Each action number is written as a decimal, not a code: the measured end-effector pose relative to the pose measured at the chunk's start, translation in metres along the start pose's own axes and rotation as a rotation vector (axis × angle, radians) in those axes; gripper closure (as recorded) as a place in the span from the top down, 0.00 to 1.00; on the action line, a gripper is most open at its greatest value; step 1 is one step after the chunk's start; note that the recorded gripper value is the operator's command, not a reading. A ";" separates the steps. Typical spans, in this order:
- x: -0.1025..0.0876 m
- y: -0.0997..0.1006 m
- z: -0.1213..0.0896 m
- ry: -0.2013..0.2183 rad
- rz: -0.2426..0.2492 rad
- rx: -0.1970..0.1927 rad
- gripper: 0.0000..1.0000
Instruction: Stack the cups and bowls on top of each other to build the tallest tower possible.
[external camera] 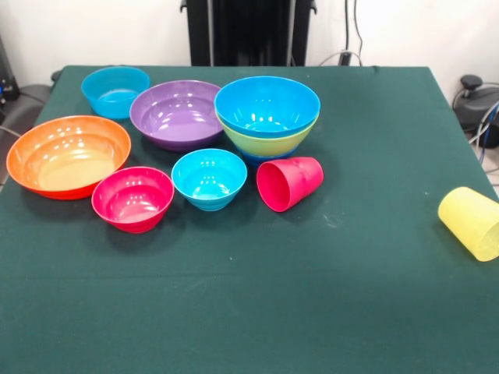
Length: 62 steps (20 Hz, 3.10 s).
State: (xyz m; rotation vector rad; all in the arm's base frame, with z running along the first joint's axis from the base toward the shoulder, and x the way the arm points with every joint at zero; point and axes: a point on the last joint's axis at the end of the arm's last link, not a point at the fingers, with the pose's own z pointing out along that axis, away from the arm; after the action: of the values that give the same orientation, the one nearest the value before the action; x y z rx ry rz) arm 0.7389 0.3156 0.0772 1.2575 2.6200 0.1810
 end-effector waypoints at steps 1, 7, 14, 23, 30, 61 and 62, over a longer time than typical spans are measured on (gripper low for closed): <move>-0.002 -0.001 -0.001 0.000 0.003 0.000 1.00; -0.017 -0.007 -0.005 -0.004 0.023 0.005 1.00; -0.019 -0.012 -0.002 -0.003 0.025 0.013 1.00; -0.018 -0.020 0.001 0.001 0.026 0.029 1.00; -0.012 -0.036 0.009 0.016 0.030 0.062 1.00; 0.044 -0.043 0.024 0.023 -0.045 0.105 1.00; 0.044 -0.045 0.026 0.023 -0.046 0.109 1.00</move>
State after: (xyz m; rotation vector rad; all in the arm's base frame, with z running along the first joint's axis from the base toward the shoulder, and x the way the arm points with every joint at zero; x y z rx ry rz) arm 0.6850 0.3223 0.0364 1.2344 2.7082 0.0457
